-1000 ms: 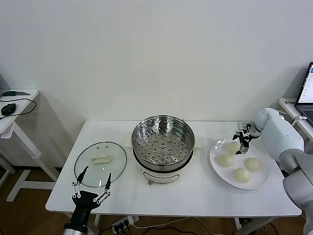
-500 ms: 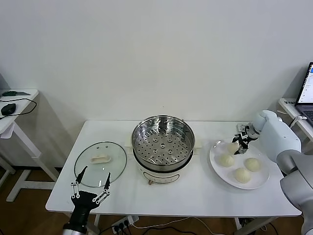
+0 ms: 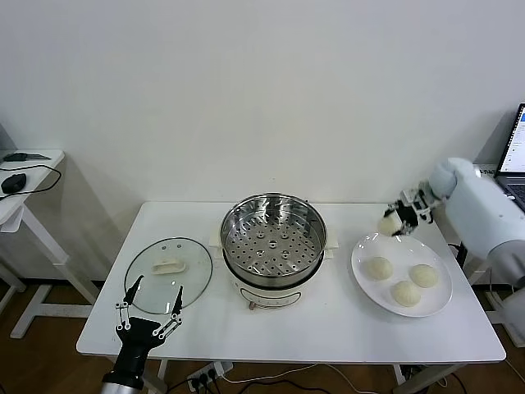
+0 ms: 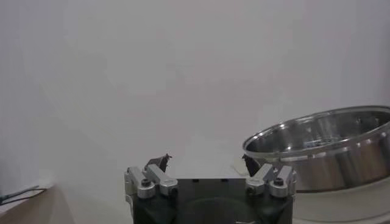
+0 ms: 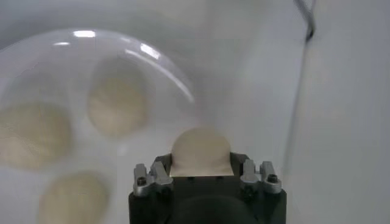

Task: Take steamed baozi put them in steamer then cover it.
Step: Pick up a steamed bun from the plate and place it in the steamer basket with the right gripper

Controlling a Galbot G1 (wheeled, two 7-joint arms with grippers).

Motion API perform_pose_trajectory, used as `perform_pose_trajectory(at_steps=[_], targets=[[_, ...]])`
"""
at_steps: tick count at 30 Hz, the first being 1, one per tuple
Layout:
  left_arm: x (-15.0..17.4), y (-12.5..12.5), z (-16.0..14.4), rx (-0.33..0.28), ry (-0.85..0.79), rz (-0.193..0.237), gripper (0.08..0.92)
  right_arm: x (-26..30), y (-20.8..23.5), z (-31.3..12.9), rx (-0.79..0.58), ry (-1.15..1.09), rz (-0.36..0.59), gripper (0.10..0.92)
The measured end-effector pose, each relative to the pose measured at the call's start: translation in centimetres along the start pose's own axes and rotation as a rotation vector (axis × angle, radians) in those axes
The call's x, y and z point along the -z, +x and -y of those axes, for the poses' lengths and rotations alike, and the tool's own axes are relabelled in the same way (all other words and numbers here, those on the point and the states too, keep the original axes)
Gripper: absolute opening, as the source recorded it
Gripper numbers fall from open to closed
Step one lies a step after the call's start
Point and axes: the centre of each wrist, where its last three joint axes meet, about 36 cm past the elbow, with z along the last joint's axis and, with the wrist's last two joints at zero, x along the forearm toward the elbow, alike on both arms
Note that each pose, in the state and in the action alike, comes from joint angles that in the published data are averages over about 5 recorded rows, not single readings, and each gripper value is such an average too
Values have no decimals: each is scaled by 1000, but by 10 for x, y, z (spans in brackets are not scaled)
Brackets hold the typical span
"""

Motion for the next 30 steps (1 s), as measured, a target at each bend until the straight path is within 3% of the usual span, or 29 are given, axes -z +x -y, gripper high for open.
perform_pose_trajectory(at_steps=[12, 21, 30], targets=[[3, 1, -2, 13, 2, 7, 823, 134, 71, 90, -41, 617, 79, 665], [5, 1, -4, 24, 3, 13, 823, 227, 56, 121, 7, 906, 124, 662], [6, 1, -7, 34, 3, 20, 823, 288, 18, 139, 50, 1033, 139, 662]])
